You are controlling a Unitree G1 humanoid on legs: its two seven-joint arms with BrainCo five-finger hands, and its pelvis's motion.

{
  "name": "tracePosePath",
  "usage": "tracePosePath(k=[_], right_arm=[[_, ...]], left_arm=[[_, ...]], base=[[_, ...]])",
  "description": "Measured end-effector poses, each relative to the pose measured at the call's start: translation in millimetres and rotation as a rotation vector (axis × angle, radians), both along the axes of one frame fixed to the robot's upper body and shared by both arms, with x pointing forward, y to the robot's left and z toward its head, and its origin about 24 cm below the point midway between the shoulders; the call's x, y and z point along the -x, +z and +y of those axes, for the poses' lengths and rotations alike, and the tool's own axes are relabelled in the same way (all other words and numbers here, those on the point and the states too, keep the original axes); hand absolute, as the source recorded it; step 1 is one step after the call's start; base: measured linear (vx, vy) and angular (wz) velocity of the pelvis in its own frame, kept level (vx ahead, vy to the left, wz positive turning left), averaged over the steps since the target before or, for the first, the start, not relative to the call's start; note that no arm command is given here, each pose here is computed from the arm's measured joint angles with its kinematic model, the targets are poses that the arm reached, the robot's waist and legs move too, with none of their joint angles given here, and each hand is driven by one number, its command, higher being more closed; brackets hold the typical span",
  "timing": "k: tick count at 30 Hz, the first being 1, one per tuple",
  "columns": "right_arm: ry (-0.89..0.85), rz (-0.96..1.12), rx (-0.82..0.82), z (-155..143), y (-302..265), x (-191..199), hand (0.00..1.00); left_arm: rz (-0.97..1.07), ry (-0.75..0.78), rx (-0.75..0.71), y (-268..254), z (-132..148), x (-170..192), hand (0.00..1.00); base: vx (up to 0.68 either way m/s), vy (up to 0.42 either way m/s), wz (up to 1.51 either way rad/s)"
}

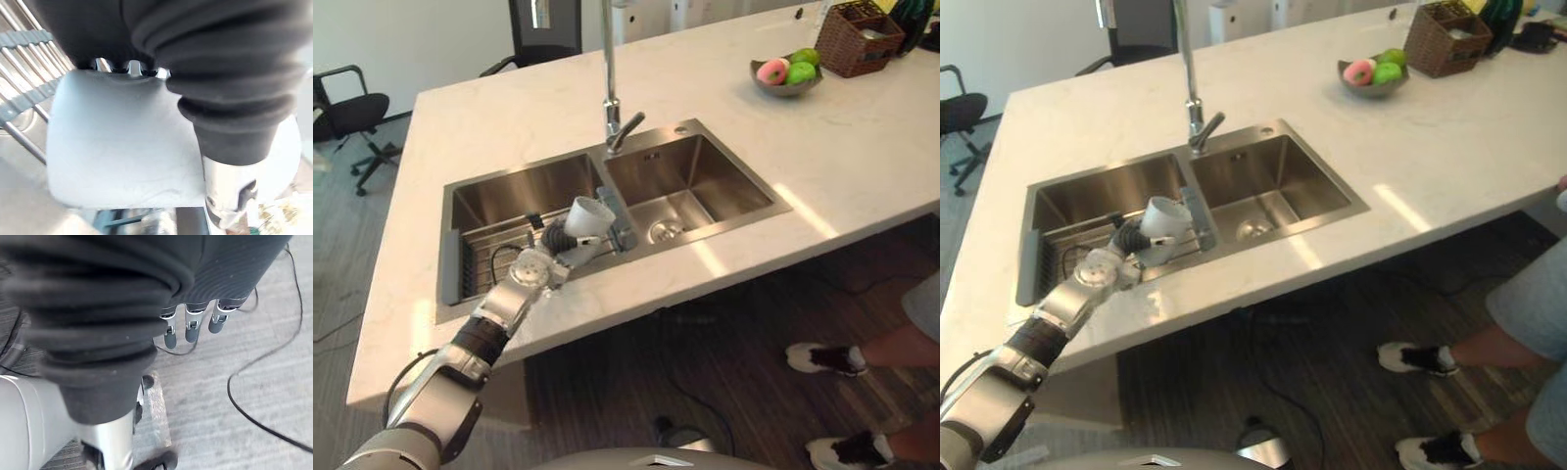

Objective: Walk over to the sink, pick up the cup, carry it to the dishwasher, place the cup inside the dishwasher, then close the dishwasher door

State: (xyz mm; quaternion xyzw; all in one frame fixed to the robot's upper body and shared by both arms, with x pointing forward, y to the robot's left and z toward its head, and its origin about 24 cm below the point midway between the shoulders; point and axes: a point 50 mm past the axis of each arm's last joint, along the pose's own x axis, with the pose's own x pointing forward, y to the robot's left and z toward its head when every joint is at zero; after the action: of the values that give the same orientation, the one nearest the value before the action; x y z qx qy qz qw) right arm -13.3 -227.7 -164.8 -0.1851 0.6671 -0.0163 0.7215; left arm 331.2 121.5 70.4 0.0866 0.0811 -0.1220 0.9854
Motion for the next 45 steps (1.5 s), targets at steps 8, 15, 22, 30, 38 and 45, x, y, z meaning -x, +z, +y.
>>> tracePosePath(k=[8, 15, 22, 30, 38, 45], right_arm=[[0.164, -0.063, 0.100, 6.7, 2.7, -25.1, 0.00], [0.274, -0.186, 0.115, 14.7, 9.7, -39.7, 0.00], [0.340, -0.300, 0.187, 14.1, 18.8, -42.9, 0.00], [0.369, -0.524, 0.353, 12.6, 41.7, -63.4, 0.00], [0.269, -0.873, 0.422, 35.1, 72.5, -119.0, 0.00], [-0.130, -0.917, 0.213, 29.2, 72.1, -120.9, 0.00]], left_arm=[[-0.046, 0.001, 0.263, 15.7, -14.0, 27.7, 1.00], [-0.211, 0.044, 0.482, 55.7, -6.8, 36.7, 1.00], [-0.406, 0.089, 0.738, 92.8, 10.6, 57.4, 1.00], [-0.482, 0.226, 0.881, 85.0, 32.3, 95.8, 1.00], [-0.478, 0.351, 0.924, 63.7, 49.8, 123.1, 1.00], [-0.466, 0.414, 0.927, 44.5, 59.3, 142.0, 1.00]], base=[[-0.04, -0.010, 0.21], [-0.01, -0.006, 0.07], [0.01, -0.002, 0.02], [-0.03, -0.023, 0.12], [-0.04, -0.022, 0.26], [-0.01, -0.001, 0.14]])
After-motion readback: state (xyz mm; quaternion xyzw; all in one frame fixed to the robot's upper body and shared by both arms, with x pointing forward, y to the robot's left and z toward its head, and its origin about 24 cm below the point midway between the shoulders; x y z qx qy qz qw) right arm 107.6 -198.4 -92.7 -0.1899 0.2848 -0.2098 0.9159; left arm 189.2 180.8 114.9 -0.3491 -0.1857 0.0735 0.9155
